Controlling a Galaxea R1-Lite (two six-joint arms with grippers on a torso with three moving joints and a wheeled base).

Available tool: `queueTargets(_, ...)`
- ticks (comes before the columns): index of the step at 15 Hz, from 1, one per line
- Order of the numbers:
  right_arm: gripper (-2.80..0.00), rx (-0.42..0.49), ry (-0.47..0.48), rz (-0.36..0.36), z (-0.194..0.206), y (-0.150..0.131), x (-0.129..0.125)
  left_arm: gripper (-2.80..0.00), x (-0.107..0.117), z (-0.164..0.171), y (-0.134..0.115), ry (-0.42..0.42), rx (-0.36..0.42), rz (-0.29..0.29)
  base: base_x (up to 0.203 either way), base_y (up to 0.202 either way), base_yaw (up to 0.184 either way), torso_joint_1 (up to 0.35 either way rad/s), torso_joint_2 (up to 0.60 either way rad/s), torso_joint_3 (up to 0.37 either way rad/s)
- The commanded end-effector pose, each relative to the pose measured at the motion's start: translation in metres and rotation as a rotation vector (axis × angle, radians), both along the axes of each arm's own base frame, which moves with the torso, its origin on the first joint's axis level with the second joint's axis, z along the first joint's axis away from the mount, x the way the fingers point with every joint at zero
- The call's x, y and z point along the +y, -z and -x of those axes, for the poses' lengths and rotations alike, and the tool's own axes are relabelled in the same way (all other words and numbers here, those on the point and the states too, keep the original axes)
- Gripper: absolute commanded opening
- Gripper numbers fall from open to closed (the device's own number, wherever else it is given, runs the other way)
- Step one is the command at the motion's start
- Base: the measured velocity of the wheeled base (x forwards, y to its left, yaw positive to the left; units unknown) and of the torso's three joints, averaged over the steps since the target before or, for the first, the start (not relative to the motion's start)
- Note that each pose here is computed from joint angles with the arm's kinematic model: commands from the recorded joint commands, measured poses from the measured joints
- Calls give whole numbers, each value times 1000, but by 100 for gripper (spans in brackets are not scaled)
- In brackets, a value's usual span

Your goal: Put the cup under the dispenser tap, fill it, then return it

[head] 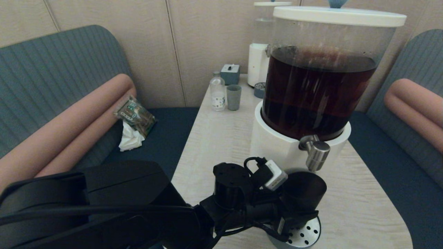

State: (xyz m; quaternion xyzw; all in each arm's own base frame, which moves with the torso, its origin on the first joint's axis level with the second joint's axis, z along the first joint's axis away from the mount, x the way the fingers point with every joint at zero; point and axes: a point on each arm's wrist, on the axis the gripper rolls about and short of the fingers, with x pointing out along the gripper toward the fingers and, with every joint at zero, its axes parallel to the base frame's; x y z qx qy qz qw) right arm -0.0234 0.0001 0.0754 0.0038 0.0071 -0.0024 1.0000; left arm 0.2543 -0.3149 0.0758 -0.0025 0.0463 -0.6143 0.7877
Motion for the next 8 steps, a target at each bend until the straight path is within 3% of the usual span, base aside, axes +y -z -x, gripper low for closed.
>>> queueTargets(1,-280,-2,0,0,0,0,0,-280,1,2,-3,4,-4,6,0,0,0,0,0,0)
queueTargets(8,-280,-2,0,0,0,0,0,-280,29,32,-12,8,24,-35,0,0,0,0,0,0)
